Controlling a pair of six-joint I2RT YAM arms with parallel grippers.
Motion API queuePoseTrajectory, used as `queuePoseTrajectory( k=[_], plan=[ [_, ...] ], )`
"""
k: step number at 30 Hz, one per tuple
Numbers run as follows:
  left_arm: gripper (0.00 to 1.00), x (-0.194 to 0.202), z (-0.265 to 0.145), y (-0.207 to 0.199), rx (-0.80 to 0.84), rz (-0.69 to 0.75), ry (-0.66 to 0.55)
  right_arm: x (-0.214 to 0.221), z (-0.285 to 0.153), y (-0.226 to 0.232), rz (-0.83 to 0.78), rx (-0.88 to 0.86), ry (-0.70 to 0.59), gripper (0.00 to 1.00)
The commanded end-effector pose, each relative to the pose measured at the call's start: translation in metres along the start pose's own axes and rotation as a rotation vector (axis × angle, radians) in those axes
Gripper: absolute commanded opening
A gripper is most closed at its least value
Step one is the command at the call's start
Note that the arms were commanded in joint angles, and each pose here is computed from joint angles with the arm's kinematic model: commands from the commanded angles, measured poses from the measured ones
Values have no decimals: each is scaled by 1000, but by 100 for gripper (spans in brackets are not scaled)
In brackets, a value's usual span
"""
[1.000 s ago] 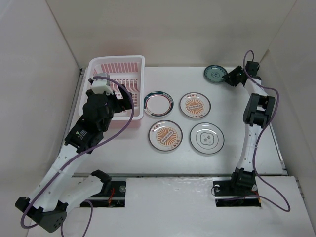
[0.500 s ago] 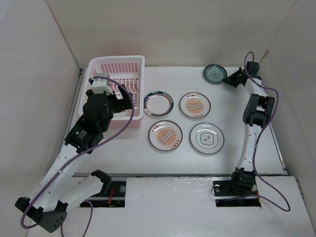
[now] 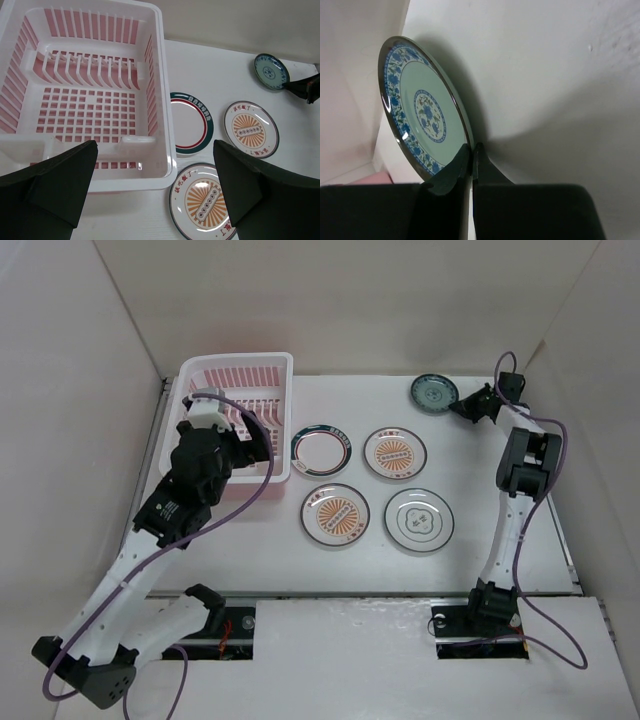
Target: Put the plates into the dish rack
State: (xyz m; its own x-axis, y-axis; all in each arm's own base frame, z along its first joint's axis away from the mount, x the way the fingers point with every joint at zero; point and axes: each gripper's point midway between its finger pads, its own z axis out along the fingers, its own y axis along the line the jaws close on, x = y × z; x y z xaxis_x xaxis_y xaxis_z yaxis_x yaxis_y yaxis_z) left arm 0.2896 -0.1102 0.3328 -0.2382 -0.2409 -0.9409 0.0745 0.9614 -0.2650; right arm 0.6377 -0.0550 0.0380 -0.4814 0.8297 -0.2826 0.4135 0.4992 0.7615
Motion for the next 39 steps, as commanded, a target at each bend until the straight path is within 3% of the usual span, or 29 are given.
queuePoseTrajectory(
  k=[1, 7, 10, 11, 15, 20, 25, 32, 39],
  plan=[
    [100, -6, 1, -10, 48, -4, -11, -23, -31, 63, -61, -188, -85, 0],
    [100, -4, 6, -25, 114, 8, 18, -25, -84, 124, -203, -404, -153, 0],
    [100, -12, 12, -44, 177, -13, 30, -8, -101, 126, -258, -445, -140, 0],
    [100, -22, 11, -51, 195, -29, 26, -13, -122, 145, -331, -490, -191, 0],
    [100, -34, 20, -81, 295, -67, 32, 10, -145, 167, -471, -548, -171, 0],
    [100, -48, 49, -116, 403, -72, -11, 72, -166, 205, -669, -657, -101, 0],
    [100, -44, 74, -142, 498, -15, -2, 133, -208, 243, -892, -750, -132, 0],
    [100, -9, 103, -147, 523, 42, 78, 169, -240, 268, -897, -835, -93, 0],
    [97, -2, 113, -144, 522, 28, 54, 209, -246, 276, -925, -889, -26, 0]
  ],
)
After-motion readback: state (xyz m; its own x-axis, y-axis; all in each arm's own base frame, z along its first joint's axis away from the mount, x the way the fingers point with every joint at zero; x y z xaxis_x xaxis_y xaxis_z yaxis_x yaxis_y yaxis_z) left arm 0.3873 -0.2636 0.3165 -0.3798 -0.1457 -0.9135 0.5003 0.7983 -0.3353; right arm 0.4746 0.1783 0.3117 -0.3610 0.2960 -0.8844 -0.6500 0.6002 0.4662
